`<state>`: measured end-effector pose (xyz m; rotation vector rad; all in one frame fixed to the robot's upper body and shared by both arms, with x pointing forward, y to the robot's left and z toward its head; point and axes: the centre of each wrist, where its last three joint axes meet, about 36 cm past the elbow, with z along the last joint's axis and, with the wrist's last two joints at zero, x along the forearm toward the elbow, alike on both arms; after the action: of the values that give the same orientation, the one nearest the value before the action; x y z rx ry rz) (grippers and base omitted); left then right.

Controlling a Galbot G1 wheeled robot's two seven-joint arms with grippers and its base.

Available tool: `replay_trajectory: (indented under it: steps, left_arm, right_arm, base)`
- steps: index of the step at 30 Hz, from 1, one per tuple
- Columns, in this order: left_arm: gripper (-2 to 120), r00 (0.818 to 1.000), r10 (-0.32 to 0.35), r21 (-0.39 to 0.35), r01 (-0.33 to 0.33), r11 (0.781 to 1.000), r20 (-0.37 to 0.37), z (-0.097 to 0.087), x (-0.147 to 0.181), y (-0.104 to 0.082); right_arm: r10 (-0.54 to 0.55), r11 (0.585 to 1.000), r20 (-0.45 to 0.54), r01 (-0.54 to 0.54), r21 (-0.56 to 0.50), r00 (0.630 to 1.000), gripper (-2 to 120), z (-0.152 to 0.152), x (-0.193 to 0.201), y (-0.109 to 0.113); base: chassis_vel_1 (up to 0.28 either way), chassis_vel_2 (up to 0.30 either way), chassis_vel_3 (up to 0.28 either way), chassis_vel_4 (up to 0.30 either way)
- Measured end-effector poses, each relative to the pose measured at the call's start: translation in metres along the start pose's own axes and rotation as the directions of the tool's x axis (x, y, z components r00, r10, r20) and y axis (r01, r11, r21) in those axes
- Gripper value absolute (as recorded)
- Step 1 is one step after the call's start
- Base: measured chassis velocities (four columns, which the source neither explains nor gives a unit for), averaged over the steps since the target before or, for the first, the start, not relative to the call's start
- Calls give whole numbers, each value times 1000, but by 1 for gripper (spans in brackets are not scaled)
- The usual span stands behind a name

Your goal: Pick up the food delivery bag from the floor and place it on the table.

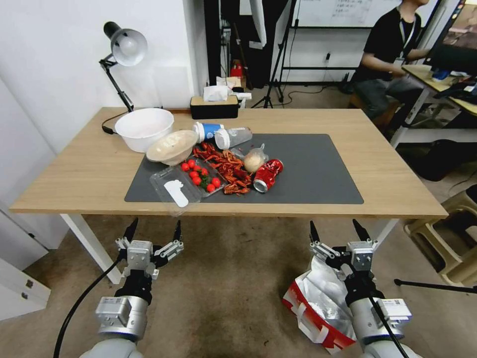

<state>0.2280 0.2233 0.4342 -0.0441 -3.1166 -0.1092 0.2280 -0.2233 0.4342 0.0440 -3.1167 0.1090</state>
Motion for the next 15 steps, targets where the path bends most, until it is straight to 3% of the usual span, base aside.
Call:
replay_trajectory:
  steps: [15]
  left_arm:
    - [100,1000,0,0,0,1000,0,0,0,0]
  right_arm:
    - [0,1000,0,0,0,1000,100,0,0,0]
  base:
    - [0,0,0,0]
